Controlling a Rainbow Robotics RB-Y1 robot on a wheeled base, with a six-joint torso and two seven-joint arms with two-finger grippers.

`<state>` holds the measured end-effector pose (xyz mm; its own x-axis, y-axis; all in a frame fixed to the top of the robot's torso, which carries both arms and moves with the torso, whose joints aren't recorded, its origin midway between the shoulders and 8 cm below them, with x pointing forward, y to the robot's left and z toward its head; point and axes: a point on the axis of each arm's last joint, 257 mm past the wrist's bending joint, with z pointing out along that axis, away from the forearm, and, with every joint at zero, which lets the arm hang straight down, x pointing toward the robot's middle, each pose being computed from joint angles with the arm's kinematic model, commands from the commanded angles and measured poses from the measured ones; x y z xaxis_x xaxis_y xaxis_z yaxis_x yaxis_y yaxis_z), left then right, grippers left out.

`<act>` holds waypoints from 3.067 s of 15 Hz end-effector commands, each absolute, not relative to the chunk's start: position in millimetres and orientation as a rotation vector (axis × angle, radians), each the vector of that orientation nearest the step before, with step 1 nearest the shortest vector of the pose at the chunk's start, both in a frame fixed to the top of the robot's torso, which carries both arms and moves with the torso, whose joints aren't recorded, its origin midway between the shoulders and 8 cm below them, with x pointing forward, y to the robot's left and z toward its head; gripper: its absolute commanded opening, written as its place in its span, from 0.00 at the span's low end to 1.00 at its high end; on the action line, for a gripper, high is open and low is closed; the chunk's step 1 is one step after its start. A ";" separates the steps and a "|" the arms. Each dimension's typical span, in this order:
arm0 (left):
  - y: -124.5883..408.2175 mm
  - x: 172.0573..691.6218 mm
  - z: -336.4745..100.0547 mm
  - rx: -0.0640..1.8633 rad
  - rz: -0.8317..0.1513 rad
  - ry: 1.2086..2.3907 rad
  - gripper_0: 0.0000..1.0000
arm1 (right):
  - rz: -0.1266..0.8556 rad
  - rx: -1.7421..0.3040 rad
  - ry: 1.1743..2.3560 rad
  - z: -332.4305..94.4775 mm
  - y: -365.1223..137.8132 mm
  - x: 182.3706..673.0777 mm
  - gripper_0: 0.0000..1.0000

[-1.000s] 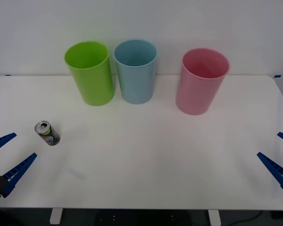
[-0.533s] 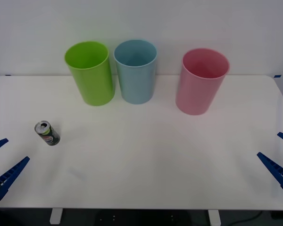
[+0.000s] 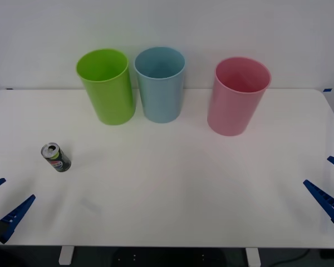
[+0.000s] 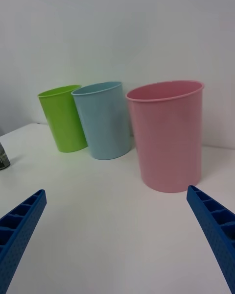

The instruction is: Grasp the object on the table and drop it into the matching bin: aluminum can to the light blue bin, PET bottle to the pink bin.

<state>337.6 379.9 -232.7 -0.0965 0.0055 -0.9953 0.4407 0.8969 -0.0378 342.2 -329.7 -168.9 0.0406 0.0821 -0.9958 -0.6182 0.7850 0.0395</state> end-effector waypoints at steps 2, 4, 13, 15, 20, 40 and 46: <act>387.8 342.7 -258.3 0.336 -0.330 1.653 1.00 | 0.567 -0.465 1.441 -168.9 -329.7 342.3 1.00; 392.2 349.8 -273.2 0.354 -0.289 1.657 1.00 | 0.567 -0.465 1.441 -168.9 -329.7 342.3 1.00; 396.9 382.6 -312.8 0.335 -0.247 1.665 1.00 | 0.567 -0.465 1.441 -168.9 -329.7 342.3 1.00; 393.5 389.8 -313.3 0.314 -0.239 1.655 1.00 | 0.567 -0.465 1.441 -168.9 -329.7 342.3 1.00; 384.5 408.1 -314.9 0.250 -0.221 1.637 1.00 | 0.567 -0.465 1.441 -168.9 -329.7 342.3 1.00; 369.3 492.7 -316.2 0.170 -0.211 1.624 1.00 | 0.567 -0.465 1.441 -168.9 -329.7 342.3 1.00; 359.9 517.3 -318.6 0.162 -0.202 1.645 1.00 | 0.567 -0.465 1.441 -168.9 -329.7 342.3 1.00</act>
